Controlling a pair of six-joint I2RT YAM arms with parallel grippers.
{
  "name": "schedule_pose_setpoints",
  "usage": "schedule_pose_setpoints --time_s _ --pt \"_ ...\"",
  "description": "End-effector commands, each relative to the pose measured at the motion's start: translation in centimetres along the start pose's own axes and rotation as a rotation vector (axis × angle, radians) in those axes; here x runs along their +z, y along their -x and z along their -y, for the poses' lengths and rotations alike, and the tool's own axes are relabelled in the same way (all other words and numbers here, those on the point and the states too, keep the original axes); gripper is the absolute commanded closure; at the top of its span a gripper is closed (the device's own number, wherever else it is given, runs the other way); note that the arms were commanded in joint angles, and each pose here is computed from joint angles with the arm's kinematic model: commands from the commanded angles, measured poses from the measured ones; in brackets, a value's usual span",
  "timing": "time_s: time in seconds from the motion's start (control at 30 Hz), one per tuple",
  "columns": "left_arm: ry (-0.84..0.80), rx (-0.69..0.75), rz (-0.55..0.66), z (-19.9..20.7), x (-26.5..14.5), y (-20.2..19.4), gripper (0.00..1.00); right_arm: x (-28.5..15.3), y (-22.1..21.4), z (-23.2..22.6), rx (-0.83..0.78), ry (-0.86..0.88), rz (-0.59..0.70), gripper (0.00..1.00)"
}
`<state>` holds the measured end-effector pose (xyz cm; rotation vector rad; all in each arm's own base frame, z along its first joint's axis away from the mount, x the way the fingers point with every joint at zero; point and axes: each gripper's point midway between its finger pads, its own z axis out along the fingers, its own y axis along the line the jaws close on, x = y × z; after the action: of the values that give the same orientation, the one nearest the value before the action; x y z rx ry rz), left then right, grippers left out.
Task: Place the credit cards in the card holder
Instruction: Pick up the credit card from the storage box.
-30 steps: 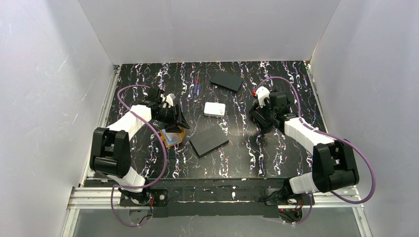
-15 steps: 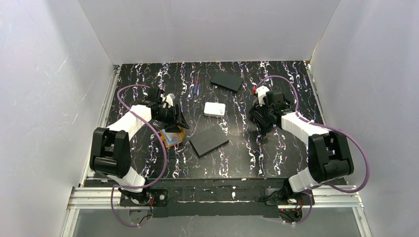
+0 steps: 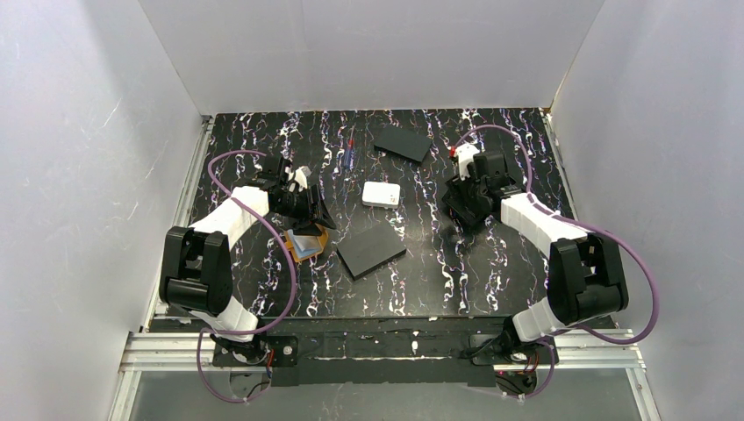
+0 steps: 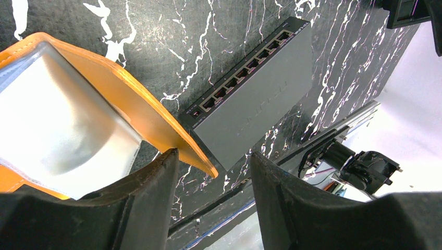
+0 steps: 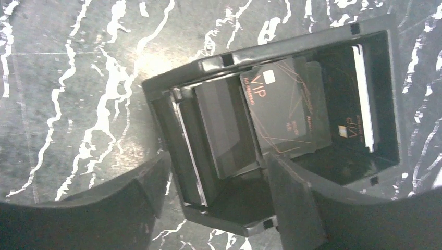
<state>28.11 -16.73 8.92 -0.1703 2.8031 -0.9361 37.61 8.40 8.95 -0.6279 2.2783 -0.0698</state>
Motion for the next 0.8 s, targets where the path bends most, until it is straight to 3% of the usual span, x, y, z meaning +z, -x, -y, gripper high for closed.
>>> schedule_pose_setpoints --time_s 0.0,0.13,0.47,0.63,0.77 --pt "-0.001 0.023 0.001 0.2 -0.6 -0.6 0.48 -0.5 2.2 -1.0 0.052 0.088 0.055 0.18" --pt "-0.007 0.02 -0.007 0.3 -0.5 -0.7 0.48 0.7 1.9 -3.0 0.146 0.237 0.023 0.09" --pt "-0.011 0.022 -0.008 0.4 -0.5 -0.7 0.48 3.0 0.4 -3.2 0.245 0.335 -0.031 0.08" --pt "-0.014 0.022 -0.01 0.5 -0.5 -0.7 0.48 3.1 -0.3 -3.7 0.248 0.358 -0.048 0.14" --pt "-0.02 0.018 -0.018 0.5 -0.4 -0.8 0.48 2.6 -0.8 -4.3 0.24 0.391 -0.071 0.25"
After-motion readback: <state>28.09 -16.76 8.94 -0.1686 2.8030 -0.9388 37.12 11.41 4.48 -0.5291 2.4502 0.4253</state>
